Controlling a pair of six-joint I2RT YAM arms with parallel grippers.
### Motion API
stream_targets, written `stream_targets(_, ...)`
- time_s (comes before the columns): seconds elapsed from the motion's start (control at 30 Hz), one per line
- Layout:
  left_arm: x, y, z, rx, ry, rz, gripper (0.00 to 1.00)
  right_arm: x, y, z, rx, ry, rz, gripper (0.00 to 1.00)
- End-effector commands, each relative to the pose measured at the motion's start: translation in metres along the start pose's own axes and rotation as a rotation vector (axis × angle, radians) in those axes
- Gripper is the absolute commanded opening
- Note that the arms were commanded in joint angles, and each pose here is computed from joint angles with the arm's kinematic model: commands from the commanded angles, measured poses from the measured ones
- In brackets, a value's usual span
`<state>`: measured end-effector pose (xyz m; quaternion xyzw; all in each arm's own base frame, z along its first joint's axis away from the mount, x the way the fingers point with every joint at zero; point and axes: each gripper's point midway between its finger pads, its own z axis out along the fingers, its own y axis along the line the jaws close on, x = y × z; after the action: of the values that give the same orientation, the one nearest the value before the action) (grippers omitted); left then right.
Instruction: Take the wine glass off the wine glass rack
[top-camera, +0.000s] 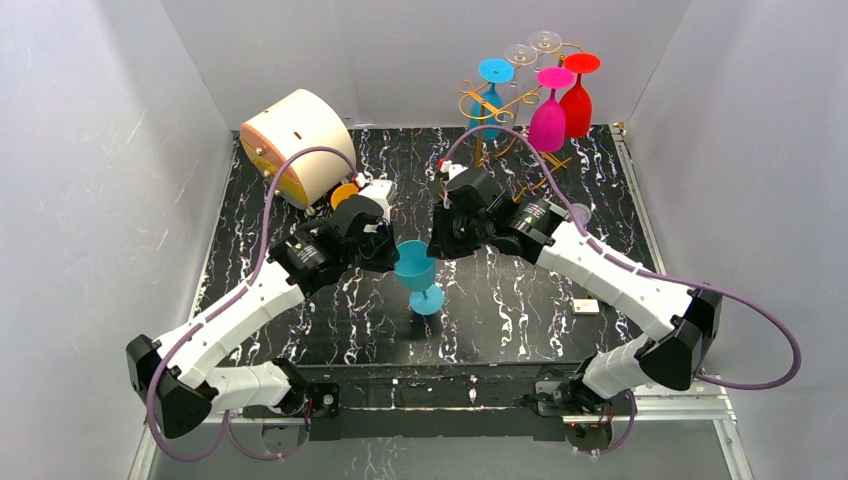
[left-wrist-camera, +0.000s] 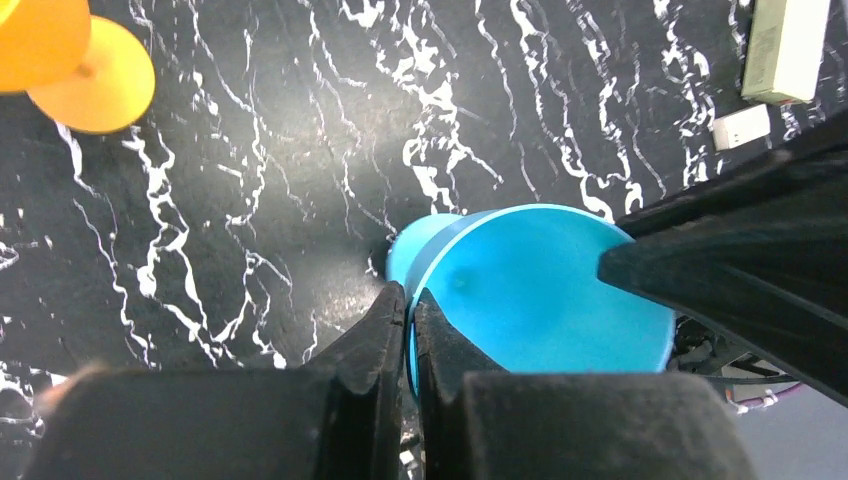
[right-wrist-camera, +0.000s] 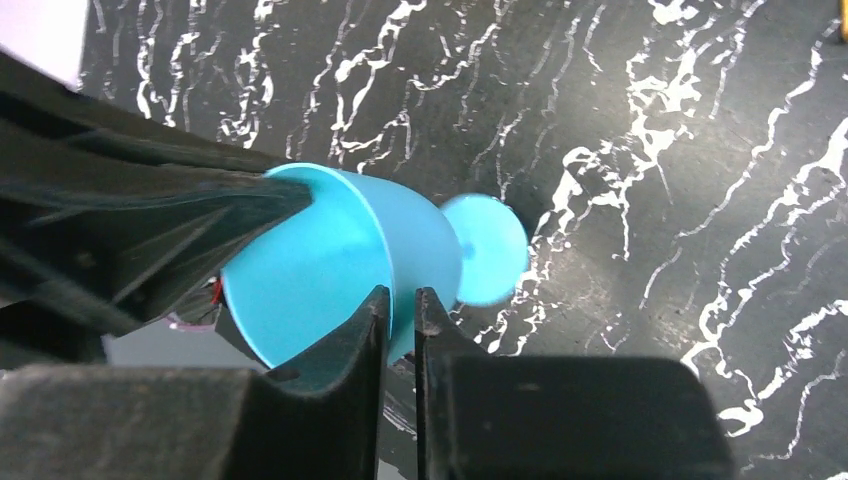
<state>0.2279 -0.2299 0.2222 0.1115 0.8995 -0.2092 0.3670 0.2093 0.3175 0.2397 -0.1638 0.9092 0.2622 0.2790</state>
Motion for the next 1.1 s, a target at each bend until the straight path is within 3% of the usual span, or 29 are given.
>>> stream_targets(0.0,0.002,0.007,-0.008,-0.043,0.018,0.015,0.0,-0.026,0.037,-0.03,-0.185,-0.091,0.013,0.23)
stream_targets(0.3,-0.017,0.017,-0.008,-0.118,-0.039,0.042,0.0,-0.033,0.035,-0.068,-0.217,-0.208,0.056,0.55)
stream_targets(0.6,-0.064,0.023,0.019,-0.28,-0.111,0.038,0.0,-0.023,-0.028,-0.092,-0.03,-0.407,0.205,0.78)
stream_targets(0.7,-0.077,0.041,0.033,-0.367,-0.106,0.059,0.0,-0.022,-0.043,-0.107,0.009,-0.47,0.287,0.82)
stream_targets(0.9,-0.099,0.072,0.057,-0.393,-0.082,-0.019,0.0,-0.012,-0.069,-0.118,0.077,-0.535,0.313,0.86)
stream_targets(1.07,-0.135,0.07,0.08,-0.396,-0.108,-0.035,0.0,-0.004,-0.075,-0.115,0.091,-0.528,0.305,0.88)
